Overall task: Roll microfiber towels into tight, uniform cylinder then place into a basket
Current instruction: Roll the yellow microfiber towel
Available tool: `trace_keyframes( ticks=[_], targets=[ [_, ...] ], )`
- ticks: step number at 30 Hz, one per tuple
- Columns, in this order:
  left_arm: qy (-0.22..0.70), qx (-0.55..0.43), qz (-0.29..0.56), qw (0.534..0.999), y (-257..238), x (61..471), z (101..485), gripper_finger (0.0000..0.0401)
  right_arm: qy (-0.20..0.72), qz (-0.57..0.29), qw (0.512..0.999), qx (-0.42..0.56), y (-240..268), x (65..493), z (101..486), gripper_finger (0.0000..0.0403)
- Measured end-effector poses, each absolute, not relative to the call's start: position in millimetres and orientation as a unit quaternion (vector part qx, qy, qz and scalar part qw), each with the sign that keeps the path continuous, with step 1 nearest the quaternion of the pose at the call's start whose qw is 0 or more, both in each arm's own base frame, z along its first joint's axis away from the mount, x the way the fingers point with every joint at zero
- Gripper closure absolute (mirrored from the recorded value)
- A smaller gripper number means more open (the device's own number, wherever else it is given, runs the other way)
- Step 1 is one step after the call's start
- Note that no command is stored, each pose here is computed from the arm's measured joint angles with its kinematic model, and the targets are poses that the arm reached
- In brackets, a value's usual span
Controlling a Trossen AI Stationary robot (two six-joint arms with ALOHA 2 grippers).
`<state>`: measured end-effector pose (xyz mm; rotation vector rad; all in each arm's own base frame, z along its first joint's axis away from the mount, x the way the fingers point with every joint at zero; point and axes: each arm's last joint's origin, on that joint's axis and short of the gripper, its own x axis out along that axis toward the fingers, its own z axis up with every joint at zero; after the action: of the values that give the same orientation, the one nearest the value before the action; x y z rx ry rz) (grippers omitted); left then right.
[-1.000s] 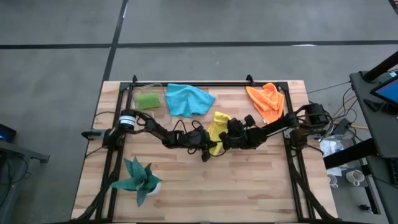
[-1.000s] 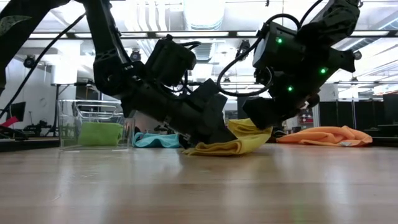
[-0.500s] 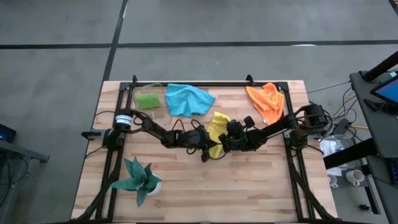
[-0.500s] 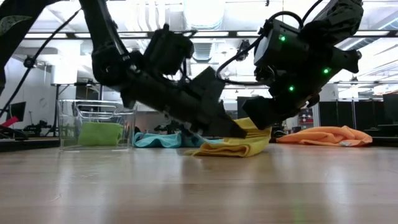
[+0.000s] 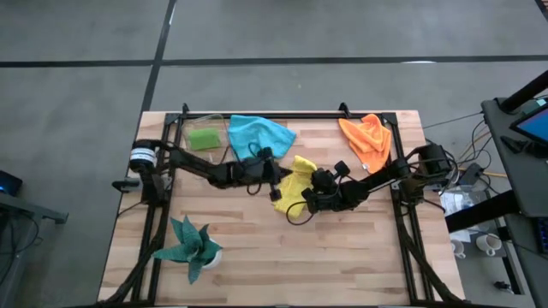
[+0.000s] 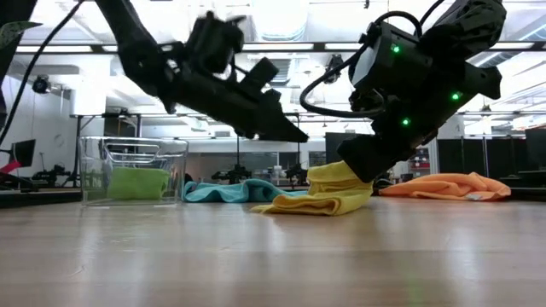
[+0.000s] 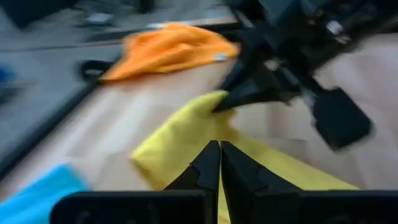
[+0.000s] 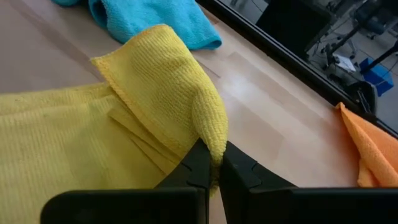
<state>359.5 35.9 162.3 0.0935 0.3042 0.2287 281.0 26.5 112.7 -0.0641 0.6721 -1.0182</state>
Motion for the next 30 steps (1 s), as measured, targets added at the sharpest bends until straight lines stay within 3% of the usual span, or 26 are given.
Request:
trace_keyframes(
  ticks=[11,30],
  targets=[
    [0.174,0.039,0.029,0.984,77,380,131,0.0401,0.31,-0.477,0.822,-0.028,28,281,113,0.0392],
    [0.214,0.04,0.05,0.975,105,411,93,0.0401,0.331,-0.45,0.829,-0.029,29,283,111,0.0392]
  ],
)
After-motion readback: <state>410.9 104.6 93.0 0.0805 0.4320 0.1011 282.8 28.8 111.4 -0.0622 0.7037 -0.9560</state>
